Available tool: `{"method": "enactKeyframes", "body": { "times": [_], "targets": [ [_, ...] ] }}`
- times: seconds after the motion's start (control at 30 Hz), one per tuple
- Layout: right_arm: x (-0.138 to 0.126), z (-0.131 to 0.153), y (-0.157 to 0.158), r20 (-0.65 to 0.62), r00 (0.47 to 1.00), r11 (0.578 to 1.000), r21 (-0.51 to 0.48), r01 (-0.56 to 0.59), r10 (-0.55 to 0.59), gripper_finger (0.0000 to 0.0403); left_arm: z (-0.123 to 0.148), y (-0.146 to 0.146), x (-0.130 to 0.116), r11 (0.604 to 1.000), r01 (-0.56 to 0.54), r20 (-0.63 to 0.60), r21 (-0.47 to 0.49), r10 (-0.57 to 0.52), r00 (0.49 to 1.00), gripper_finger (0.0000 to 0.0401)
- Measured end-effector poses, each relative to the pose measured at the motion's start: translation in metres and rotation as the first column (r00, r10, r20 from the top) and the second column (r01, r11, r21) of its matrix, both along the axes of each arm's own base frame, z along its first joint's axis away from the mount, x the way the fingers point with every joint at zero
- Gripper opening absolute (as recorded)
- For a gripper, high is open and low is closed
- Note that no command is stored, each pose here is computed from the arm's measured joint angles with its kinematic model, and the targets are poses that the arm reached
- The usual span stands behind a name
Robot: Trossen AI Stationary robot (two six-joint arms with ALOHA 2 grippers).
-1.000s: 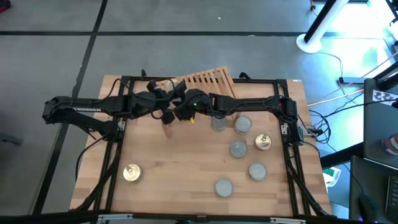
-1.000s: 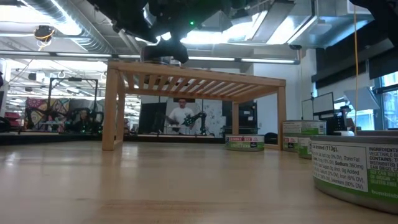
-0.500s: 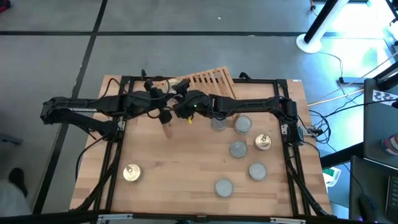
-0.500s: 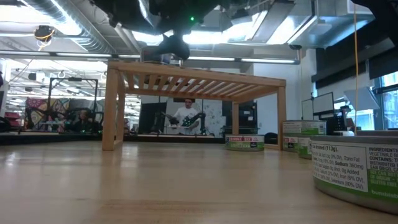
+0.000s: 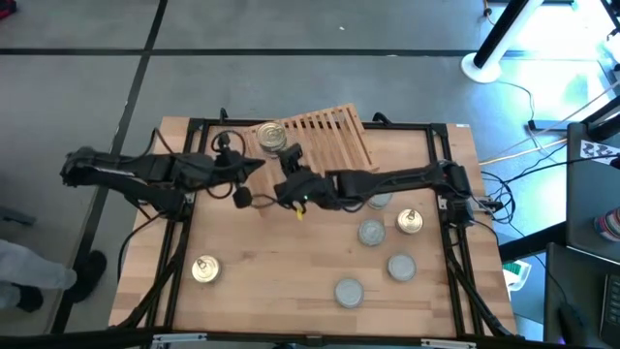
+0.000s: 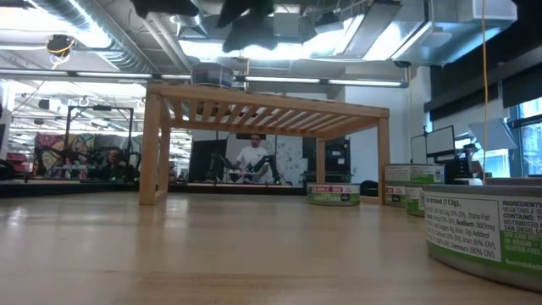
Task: Stack canned seafood by type on shelf
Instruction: Put the green tuna can on the shelf
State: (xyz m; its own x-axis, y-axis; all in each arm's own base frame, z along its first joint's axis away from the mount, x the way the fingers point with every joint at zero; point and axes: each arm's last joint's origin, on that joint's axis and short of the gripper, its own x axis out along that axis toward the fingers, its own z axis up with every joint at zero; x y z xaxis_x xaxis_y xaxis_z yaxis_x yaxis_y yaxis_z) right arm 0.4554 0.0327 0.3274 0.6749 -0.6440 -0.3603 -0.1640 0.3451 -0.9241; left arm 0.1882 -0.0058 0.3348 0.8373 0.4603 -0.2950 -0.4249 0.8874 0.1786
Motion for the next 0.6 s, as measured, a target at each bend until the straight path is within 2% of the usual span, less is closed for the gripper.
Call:
{"method": "enactKeyframes", "body": {
  "times": [0.1, 0.27, 0.37, 0.47, 0.6],
  "targets": [
    [-0.021, 0.01, 0.014, -0.035, 0.999, 0.998, 0.058, 0.028, -0.026, 0.0294, -0.001, -0.009, 0.001, 0.999, 0.045, -0.001, -0.007, -0.045, 0.999, 0.0003],
    [-0.065, 0.02, 0.03, -0.102, 0.986, 0.973, 0.176, 0.149, -0.133, 0.0294, -0.004, -0.022, 0.006, 0.994, 0.099, 0.006, -0.042, -0.099, 0.995, 0.0003],
    [-0.092, 0.025, 0.039, -0.129, 0.97, 0.932, 0.274, 0.237, -0.209, 0.0294, -0.006, -0.029, 0.015, 0.984, 0.164, 0.029, -0.071, -0.162, 0.986, 0.0007],
    [-0.118, 0.028, 0.049, -0.169, 0.944, 0.871, 0.368, 0.327, -0.283, 0.0294, -0.008, -0.038, 0.027, 0.967, 0.246, 0.051, -0.07, -0.243, 0.969, 0.0005],
    [-0.146, 0.033, 0.066, -0.188, 0.911, 0.807, 0.423, 0.413, -0.368, 0.0294, -0.015, -0.049, 0.048, 0.949, 0.311, 0.077, -0.05, -0.307, 0.949, 0.0002]
  ]
}}
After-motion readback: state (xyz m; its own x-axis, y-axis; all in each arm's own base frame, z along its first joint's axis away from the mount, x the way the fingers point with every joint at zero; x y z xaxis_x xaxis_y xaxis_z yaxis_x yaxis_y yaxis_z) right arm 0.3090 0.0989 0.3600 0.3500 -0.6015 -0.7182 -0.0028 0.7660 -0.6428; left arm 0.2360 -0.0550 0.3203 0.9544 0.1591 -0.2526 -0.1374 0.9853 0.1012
